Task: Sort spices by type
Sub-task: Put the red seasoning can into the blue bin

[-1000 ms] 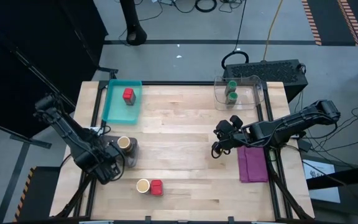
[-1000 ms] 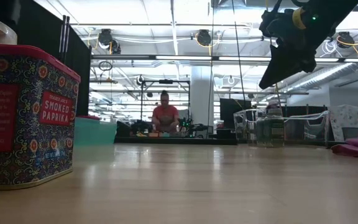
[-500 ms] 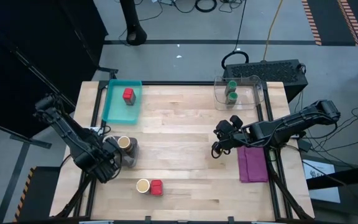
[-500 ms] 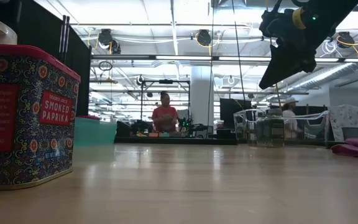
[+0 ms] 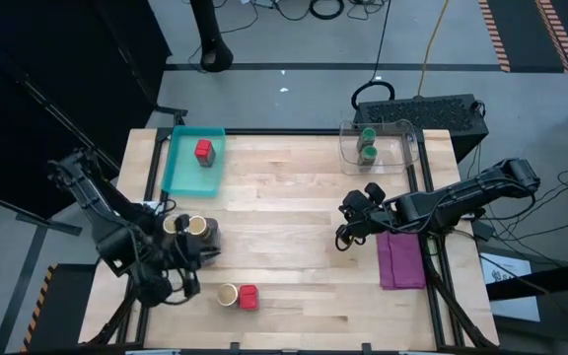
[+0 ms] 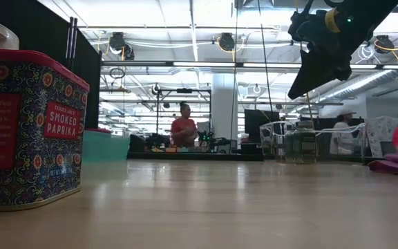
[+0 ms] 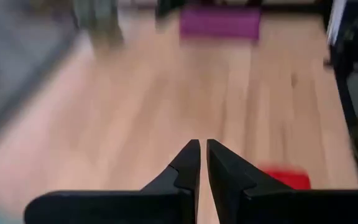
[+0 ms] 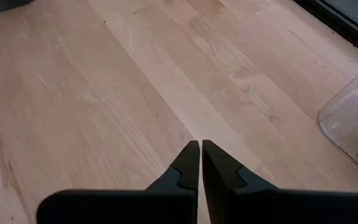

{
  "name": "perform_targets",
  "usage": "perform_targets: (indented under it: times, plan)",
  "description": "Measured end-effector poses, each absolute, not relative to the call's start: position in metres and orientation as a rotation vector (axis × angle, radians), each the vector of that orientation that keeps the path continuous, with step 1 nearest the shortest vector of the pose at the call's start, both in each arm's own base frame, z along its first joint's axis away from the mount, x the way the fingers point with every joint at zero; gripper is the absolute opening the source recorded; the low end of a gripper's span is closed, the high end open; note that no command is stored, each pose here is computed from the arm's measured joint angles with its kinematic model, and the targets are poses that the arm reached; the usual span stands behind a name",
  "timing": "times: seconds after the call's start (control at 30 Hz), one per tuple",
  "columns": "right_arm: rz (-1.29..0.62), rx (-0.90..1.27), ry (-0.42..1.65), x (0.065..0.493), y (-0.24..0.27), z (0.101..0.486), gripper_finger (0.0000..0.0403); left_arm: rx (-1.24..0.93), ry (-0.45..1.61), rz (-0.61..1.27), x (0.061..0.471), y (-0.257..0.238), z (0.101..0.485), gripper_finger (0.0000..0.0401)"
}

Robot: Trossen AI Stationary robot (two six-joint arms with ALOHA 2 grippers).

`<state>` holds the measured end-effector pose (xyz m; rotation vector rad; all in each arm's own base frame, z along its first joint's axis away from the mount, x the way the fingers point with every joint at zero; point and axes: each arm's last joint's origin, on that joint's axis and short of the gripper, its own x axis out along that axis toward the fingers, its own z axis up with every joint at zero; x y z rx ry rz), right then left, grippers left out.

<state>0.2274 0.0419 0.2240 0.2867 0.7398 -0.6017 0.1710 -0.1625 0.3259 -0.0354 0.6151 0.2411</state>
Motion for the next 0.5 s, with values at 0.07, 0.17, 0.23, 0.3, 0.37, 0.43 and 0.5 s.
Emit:
perform_targets:
  times: [0.07,0.17,0.23,0.3,0.37,0.43,0.5]
  plan:
    - [-0.601,0.287,0.74,0.227,0.042,0.224,0.0,0.062,0.522,0.23,0.18,-0.166,0.331,0.0036]
    - [-0.602,0.287,0.74,0.227,0.042,0.224,0.0,0.17,0.521,0.186,0.191,-0.164,0.325,0.0036]
    - [-0.601,0.287,0.74,0.227,0.042,0.224,0.0,0.198,0.553,0.18,0.198,-0.158,0.319,0.0036]
    - [-0.599,0.279,0.742,0.227,0.042,0.224,0.0,0.202,0.575,0.214,0.204,-0.149,0.311,0.0036]
    - [-0.578,0.229,0.757,0.227,0.042,0.224,0.0,0.197,0.599,0.25,0.21,-0.14,0.303,0.0036]
    - [-0.56,0.185,0.77,0.227,0.042,0.224,0.0,0.185,0.628,0.263,0.215,-0.131,0.294,0.0036]
    - [-0.552,0.167,0.775,0.227,0.042,0.224,0.0,0.182,0.627,0.244,0.223,-0.124,0.287,0.0036]
